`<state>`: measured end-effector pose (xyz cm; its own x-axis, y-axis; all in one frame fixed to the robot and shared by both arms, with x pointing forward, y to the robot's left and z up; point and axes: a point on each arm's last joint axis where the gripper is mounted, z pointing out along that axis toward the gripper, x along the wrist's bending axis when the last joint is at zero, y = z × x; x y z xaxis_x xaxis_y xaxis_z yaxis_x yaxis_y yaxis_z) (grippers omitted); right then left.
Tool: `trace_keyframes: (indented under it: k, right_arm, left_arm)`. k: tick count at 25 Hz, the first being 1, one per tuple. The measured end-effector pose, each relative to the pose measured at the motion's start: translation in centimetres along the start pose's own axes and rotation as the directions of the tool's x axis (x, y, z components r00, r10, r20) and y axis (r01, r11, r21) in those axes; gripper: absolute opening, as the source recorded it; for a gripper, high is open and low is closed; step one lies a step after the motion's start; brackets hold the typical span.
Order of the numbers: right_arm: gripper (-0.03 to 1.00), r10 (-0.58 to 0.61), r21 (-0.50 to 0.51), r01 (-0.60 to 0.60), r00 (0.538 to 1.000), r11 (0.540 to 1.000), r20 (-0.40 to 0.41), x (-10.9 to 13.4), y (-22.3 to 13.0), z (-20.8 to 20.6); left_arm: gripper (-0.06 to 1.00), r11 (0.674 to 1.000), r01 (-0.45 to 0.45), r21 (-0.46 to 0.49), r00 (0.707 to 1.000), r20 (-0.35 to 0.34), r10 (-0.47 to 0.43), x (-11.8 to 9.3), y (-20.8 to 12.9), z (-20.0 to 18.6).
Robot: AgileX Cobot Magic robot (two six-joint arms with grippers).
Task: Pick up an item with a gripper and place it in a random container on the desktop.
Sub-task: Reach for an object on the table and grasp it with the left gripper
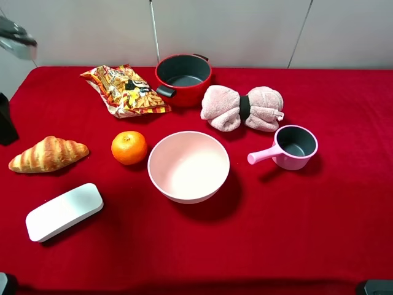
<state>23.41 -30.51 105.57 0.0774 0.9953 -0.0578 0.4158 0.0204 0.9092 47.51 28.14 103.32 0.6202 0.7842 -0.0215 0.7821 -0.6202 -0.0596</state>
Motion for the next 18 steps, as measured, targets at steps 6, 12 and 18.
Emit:
trace_keyframes:
  k: [6,12,18]
  right_arm:
    - [0.69,0.000,0.000,0.000,1.000,1.000,0.000,0.0,0.0,0.0]
    - [0.69,0.000,0.000,0.000,1.000,1.000,0.000,0.0,0.0,0.0]
    - [0.69,0.000,0.000,0.000,1.000,1.000,0.000,0.0,0.0,0.0]
  left_arm:
    - [0.98,0.996,-0.069,0.058,0.997,0.036,0.067,1.0,1.4,2.4]
    - [0.98,0.989,-0.132,0.066,0.991,0.033,0.130,1.9,2.8,4.5]
    - [0.99,0.974,-0.226,0.024,0.974,0.000,0.226,2.8,4.2,6.4]
